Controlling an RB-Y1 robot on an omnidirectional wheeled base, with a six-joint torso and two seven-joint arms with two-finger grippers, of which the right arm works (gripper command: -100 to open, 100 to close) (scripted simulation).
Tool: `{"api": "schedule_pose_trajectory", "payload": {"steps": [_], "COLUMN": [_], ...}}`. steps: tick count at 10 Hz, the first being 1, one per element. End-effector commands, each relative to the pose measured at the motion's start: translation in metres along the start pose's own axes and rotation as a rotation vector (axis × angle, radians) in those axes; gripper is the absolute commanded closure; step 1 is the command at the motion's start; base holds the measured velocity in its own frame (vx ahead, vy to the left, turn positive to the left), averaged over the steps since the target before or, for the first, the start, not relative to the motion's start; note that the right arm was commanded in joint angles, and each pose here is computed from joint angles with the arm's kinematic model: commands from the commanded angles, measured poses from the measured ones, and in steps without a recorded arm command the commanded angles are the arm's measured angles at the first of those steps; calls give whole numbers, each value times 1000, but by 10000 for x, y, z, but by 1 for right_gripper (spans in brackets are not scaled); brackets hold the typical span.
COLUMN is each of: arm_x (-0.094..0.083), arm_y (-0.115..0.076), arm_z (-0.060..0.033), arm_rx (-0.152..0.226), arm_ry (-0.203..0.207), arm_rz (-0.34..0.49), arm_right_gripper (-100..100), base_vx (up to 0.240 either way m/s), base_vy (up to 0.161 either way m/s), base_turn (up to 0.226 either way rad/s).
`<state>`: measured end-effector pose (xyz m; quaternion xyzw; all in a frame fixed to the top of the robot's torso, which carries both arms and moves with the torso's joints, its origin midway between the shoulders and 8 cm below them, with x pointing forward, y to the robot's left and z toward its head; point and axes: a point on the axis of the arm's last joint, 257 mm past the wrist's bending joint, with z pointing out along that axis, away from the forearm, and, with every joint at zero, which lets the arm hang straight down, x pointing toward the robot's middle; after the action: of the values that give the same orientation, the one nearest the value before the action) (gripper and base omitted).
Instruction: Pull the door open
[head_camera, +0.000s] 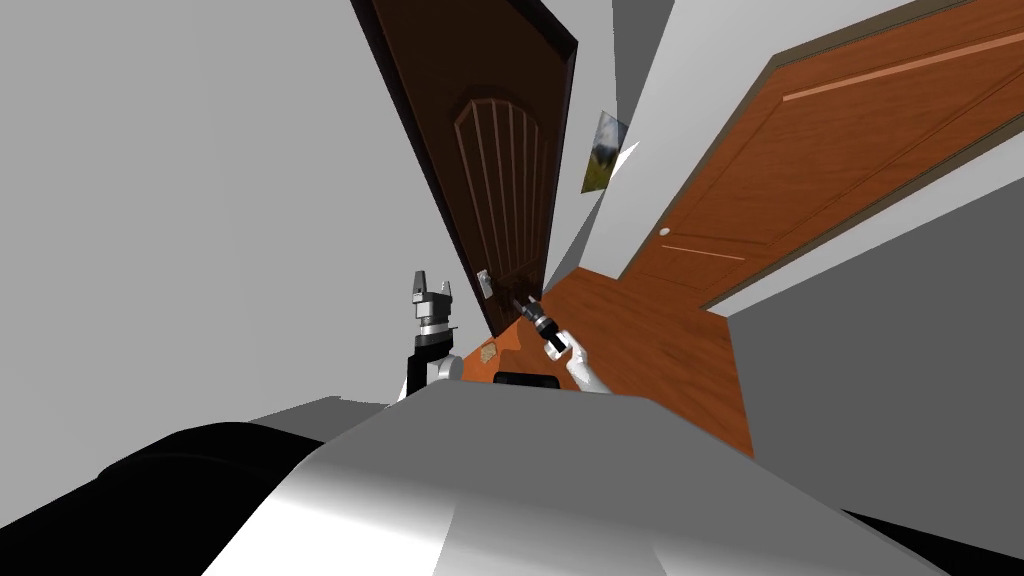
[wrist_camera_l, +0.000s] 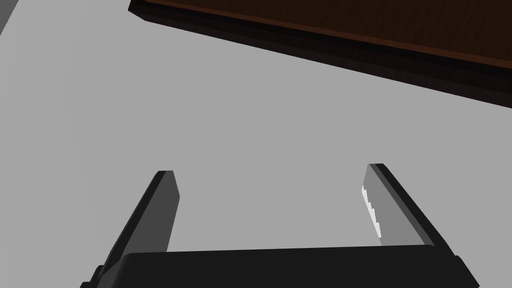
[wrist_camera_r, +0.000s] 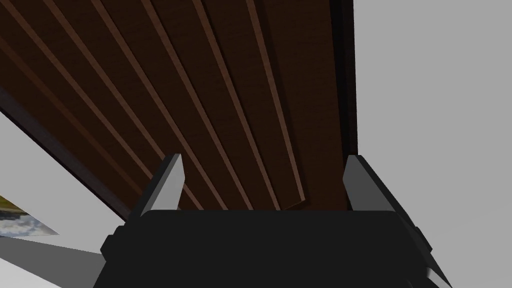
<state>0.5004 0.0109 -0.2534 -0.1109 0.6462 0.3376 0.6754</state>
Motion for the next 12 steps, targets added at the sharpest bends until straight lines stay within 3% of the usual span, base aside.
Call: {"api": "schedule_pose_trajectory", "payload": {"steps": [1,8,12], "arm_x": [103,557,687], "arm_y": [65,470,628], "arm_z": [58,291,356], "arm_rx": [-16,-118,-156], "arm_ry": [25,135,163], "arm_rz": [-37,-219,-273], "arm_right_gripper": [-100,-100,-100], "base_vx": [86,136,139], "base_vy": [29,72,111], "base_turn": [-20,-22,-7]}}
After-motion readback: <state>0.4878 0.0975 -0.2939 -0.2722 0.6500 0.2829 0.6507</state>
